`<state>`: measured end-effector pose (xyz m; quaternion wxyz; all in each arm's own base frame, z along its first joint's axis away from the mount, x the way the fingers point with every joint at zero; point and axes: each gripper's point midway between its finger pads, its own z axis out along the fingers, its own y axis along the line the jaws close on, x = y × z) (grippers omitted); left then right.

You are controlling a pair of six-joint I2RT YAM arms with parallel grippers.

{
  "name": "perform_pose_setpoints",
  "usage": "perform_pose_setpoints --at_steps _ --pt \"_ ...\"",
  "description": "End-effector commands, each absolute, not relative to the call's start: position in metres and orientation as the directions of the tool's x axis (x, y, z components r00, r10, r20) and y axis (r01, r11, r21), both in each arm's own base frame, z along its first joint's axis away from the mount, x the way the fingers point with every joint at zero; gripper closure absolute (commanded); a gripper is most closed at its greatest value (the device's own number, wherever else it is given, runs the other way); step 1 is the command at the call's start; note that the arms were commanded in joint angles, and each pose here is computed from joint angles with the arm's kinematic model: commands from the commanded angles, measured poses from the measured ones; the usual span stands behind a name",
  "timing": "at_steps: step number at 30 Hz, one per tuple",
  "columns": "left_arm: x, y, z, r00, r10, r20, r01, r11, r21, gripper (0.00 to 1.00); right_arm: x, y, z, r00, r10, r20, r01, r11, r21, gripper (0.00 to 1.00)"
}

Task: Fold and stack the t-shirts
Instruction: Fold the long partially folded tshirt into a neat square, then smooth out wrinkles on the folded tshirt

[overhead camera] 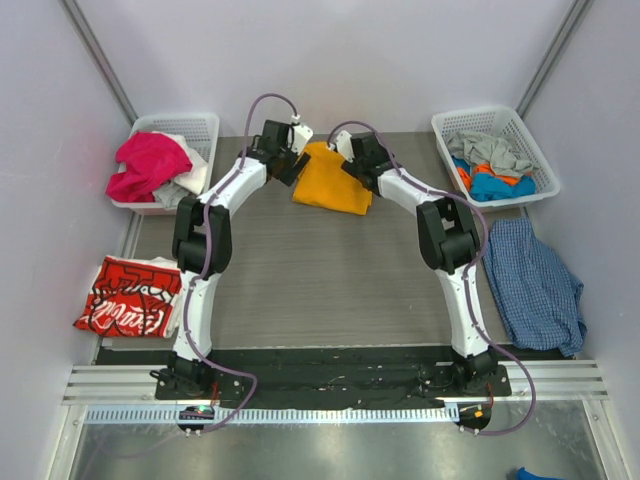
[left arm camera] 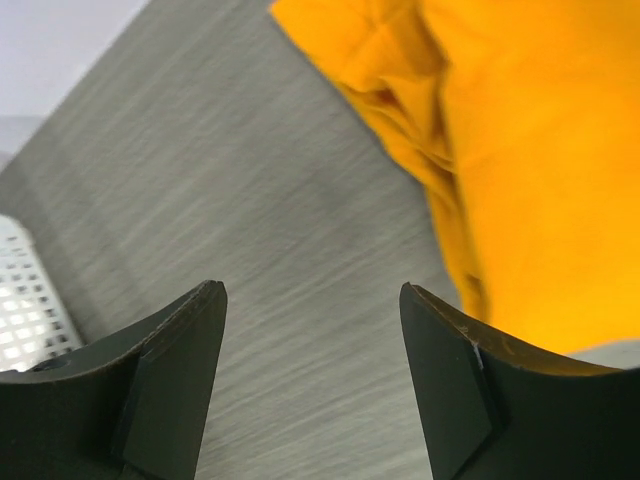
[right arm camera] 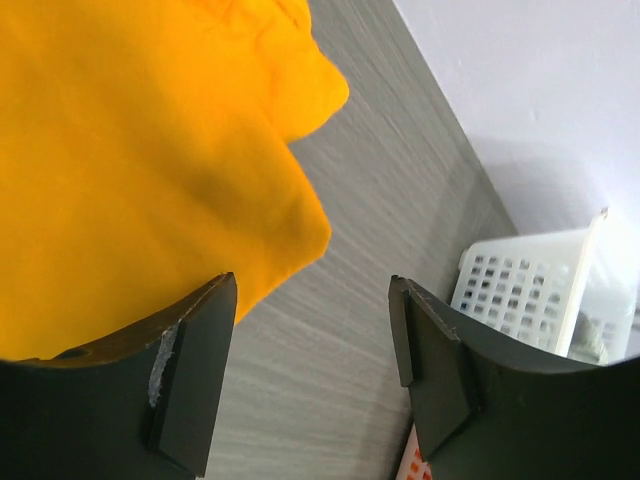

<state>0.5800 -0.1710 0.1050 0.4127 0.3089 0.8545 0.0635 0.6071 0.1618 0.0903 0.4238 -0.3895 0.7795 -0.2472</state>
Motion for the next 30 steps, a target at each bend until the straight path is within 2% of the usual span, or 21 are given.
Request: perform_pose_setpoints --at_steps 1,8,15,20,30 --pt "0.563 -0.198 0.141 -0.455 0.517 -0.725 0.552 0.803 0.227 0.25 0.597 0.157 0.163 -0.322 -0.732 -0.6 -0.269 0.678 -0.684 0.3" --pt "0.556 -0.217 0.144 -0.44 0.494 -0.75 0.616 0.774 0.149 0.25 0.579 0.14 0.16 -0.405 -0.629 -0.663 -0.184 0.767 -0.615 0.27" --pt "0.57 -0.235 0.145 -0.363 0.504 -0.783 0.676 0.721 0.151 0.25 0.551 0.129 0.138 -0.494 -0.564 -0.661 -0.169 0.809 -0.564 0.27" --pt "0.579 -0.24 0.132 -0.367 0.504 -0.782 0.683 0.717 0.141 0.25 0.536 0.136 0.13 -0.498 -0.54 -0.678 -0.222 0.835 -0.503 0.28" --pt "0.598 -0.235 0.102 -0.389 0.496 -0.777 0.632 0.757 0.166 0.26 0.548 0.152 0.131 -0.466 -0.521 -0.715 -0.246 0.853 -0.461 0.28"
